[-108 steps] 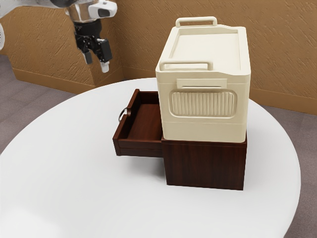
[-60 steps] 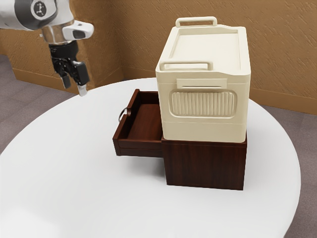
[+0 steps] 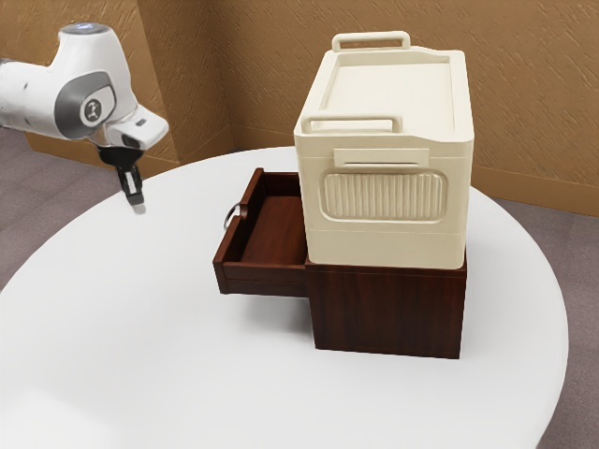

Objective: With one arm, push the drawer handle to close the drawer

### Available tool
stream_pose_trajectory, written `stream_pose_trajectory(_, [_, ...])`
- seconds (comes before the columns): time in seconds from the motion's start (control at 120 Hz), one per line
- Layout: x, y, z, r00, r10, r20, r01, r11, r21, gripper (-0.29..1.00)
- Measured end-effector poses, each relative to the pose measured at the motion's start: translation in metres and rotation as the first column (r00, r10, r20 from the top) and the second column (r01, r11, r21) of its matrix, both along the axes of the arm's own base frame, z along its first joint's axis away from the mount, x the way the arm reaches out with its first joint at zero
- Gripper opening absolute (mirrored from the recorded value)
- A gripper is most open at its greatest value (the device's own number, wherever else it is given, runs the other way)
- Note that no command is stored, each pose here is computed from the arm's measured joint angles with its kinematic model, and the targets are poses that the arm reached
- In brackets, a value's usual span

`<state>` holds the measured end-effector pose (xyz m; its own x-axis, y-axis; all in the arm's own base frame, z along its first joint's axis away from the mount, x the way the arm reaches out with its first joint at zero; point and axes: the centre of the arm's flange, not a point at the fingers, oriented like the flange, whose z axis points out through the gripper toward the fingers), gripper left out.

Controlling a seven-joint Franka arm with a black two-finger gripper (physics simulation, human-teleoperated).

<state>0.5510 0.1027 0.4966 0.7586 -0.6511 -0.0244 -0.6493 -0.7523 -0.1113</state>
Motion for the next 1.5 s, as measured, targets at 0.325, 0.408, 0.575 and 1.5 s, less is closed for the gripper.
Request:
stream_pose_trajectory(0.325, [0.019,-0.023,-0.046,0.941,-0.334,0.049,0.336,0.941,-0.034,-0.08])
stream_pose_trajectory(0.408, [0.025,-0.023,-0.050,0.918,-0.391,0.056,0.393,0.919,-0.027,-0.08])
stream_pose_trajectory(0.575, [0.050,-0.014,-0.066,0.884,-0.463,0.065,0.465,0.885,-0.028,-0.08])
stream_pose_trajectory(1.5, [0.111,-0.065,-0.100,0.735,-0.655,0.179,0.676,0.730,-0.103,-0.08])
